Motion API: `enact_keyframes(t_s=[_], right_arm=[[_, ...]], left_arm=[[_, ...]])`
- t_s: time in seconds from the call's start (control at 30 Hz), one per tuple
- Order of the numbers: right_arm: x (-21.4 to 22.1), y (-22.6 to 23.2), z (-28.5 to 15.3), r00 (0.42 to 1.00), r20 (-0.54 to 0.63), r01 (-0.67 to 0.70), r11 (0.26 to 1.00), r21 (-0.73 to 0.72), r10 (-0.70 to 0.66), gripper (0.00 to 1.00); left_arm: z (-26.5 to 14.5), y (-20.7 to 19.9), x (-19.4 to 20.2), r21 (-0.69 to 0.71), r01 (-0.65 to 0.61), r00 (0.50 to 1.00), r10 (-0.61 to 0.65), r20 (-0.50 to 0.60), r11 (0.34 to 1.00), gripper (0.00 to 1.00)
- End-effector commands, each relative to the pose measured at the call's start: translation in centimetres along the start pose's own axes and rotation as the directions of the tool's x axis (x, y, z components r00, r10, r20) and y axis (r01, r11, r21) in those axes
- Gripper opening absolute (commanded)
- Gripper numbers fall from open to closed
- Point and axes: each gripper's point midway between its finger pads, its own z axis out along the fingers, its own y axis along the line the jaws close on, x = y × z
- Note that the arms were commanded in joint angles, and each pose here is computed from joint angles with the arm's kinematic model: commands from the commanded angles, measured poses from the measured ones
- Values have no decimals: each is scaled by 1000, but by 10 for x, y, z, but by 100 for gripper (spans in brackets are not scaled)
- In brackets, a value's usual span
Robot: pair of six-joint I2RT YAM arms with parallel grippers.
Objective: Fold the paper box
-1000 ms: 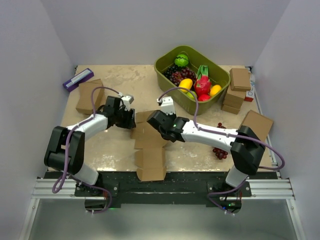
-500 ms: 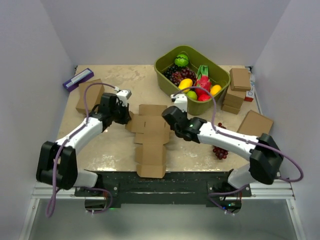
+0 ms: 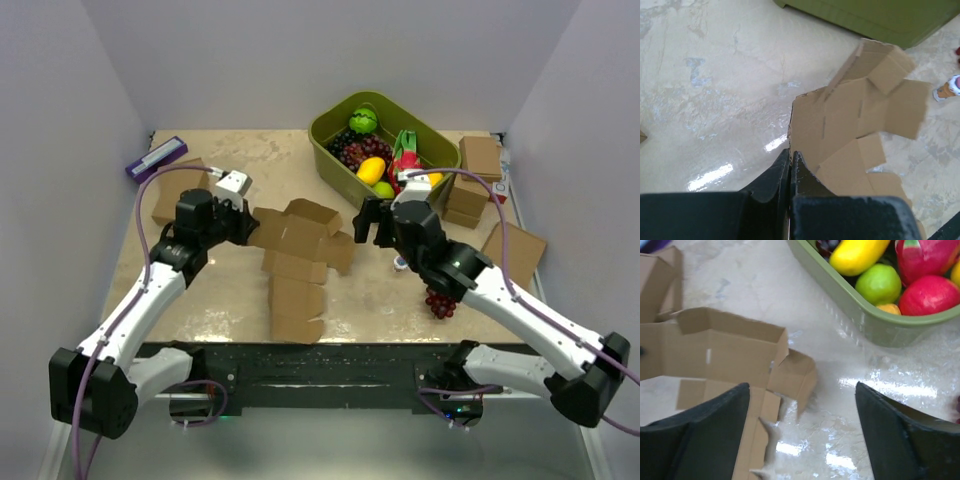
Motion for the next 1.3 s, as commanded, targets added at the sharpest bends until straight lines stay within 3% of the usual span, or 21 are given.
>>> enact_keyframes(t_s=[0.0,0.13,0.23,0.37,0.43,0.5,0.57,0.77,1.03,1.13,1.17,1.27], right_arm=[[-32,25,-36,994,86,78,976,-203,-62,94],[-23,41,-39,999,12,45,961,-274,-43,93],[-15,77,-38,992,-63,-129,902,-411,113,92],[-17,116,-41,906,-188,-419,732,-537,380,92],[-16,121,-40,863,-220,-494,668,-557,455,92],[-25,127,-46,790,-263,-589,564,-578,554,92],[-13,122,-43,723,-318,-668,506,-546,613,93],[6,108,-32,617,-355,-767,437,-470,702,94],[14,87,-20,539,-312,-823,409,-394,783,99],[5,85,-26,584,-268,-786,452,-422,766,94],[0,85,-29,663,-226,-721,527,-450,714,92],[-12,79,-34,798,-140,-585,698,-413,586,91]], left_arm=[[-6,-24,-12,105,-42,998,36,60,994,0],[-13,-32,-15,127,-51,996,41,83,991,0],[-15,-40,-17,153,-65,994,50,101,986,0],[-12,-51,-13,181,-102,992,86,91,978,0],[-12,-57,-12,186,-131,989,115,92,974,0],[-13,-60,-12,183,-149,986,133,99,972,0],[-14,-59,-14,170,-165,983,148,111,971,0],[-23,-74,-18,209,-237,964,203,172,949,0],[-30,-90,-20,251,-292,947,242,209,923,0],[-32,-89,-20,237,-297,944,246,220,925,0],[-31,-87,-20,225,-292,945,244,217,930,0],[-27,-78,-18,180,-271,953,237,188,946,0]])
